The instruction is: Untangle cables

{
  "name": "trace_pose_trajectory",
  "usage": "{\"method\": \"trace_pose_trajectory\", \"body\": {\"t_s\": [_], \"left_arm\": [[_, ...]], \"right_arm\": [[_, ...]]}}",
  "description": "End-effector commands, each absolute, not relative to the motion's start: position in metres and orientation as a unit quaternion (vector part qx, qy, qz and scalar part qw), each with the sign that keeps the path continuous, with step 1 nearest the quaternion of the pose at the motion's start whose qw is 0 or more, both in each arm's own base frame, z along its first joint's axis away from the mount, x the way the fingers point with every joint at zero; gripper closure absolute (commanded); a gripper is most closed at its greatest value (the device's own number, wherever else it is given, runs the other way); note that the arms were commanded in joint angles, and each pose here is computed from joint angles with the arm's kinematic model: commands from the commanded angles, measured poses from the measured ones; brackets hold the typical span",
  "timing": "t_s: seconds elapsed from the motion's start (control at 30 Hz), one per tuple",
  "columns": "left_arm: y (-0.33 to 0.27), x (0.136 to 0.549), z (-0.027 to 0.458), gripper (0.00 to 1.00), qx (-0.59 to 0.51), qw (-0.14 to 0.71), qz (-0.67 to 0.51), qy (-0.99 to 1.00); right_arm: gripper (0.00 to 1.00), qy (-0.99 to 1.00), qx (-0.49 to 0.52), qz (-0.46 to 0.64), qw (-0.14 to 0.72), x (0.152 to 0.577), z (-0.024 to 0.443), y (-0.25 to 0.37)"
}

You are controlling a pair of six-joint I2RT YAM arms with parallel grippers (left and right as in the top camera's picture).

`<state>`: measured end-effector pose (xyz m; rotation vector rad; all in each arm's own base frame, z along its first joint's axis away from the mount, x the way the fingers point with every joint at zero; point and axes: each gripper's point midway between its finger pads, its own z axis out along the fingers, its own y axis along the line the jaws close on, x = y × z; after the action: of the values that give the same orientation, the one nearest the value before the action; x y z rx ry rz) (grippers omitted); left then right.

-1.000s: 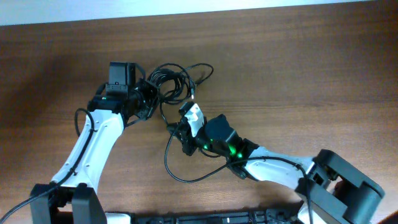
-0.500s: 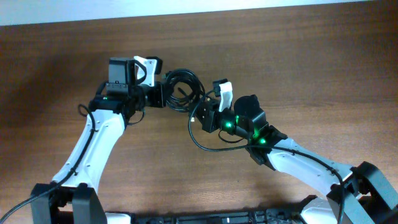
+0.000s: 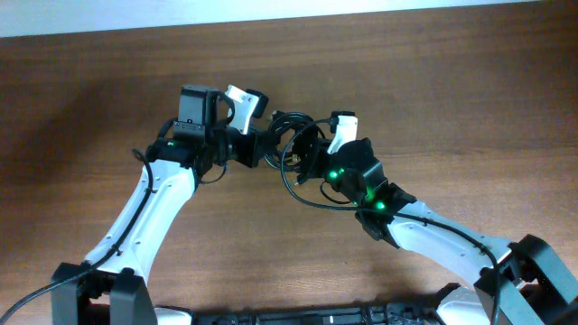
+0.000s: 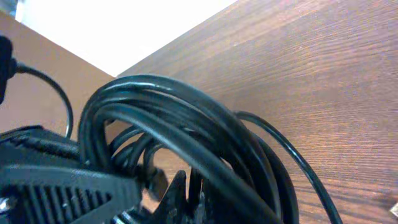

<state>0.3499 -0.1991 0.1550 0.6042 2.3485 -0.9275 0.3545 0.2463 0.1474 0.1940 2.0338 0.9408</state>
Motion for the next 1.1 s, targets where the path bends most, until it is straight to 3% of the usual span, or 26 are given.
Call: {"method": "trace_pose_trajectory", "body": {"t_s": [0.0, 0.2, 0.23, 0.27, 0.3, 0.4, 0.5, 0.63, 0.77, 0.87, 0.97, 1.07], "left_arm": [[-0.234, 0.314, 0.174, 1.00, 0.279, 0.232, -0.442, 0.820], [-0.243, 0.298, 0.151, 1.00, 0.336, 0.219, -0.378, 0.835], [-0.242, 0.300, 0.151, 1.00, 0.334, 0.223, -0.377, 0.834], [-0.237, 0.308, 0.152, 1.00, 0.323, 0.233, -0.370, 0.839], [-0.222, 0.324, 0.147, 1.00, 0.279, 0.241, -0.344, 0.864], [-0.137, 0.375, 0.130, 1.00, 0.076, 0.261, -0.237, 0.933], [-0.080, 0.392, 0.131, 1.00, -0.038, 0.269, -0.230, 0.934], [-0.082, 0.389, 0.140, 1.00, -0.030, 0.264, -0.291, 0.919], [-0.119, 0.372, 0.141, 1.00, 0.059, 0.248, -0.315, 0.914], [-0.143, 0.361, 0.140, 1.00, 0.140, 0.252, -0.310, 0.906], [-0.153, 0.346, 0.138, 1.00, 0.226, 0.251, -0.298, 0.893], [-0.160, 0.334, 0.159, 1.00, 0.279, 0.272, -0.317, 0.865]], "right_arm": [[0.96, 0.808, 0.124, 0.328, 0.473, 0.372, 0.148, 0.220], [0.96, 0.784, 0.128, 0.344, 0.500, 0.378, 0.167, 0.221], [0.92, 0.793, 0.128, 0.336, 0.492, 0.377, 0.160, 0.220], [0.81, 0.801, 0.128, 0.329, 0.483, 0.375, 0.153, 0.218], [0.59, 0.808, 0.125, 0.328, 0.474, 0.372, 0.149, 0.220], [0.22, 0.801, 0.068, 0.377, 0.460, 0.359, 0.167, 0.240], [0.01, 0.777, -0.051, 0.394, 0.488, 0.339, 0.201, 0.255], [0.01, 0.775, -0.213, 0.282, 0.524, 0.335, 0.179, 0.255], [0.02, 0.795, -0.223, 0.267, 0.497, 0.339, 0.146, 0.258], [0.01, 0.779, -0.298, 0.215, 0.508, 0.341, 0.133, 0.259], [0.01, 0.782, -0.302, 0.156, 0.522, 0.351, 0.129, 0.245], [0.10, 0.793, -0.299, 0.144, 0.512, 0.352, 0.117, 0.242]]}}
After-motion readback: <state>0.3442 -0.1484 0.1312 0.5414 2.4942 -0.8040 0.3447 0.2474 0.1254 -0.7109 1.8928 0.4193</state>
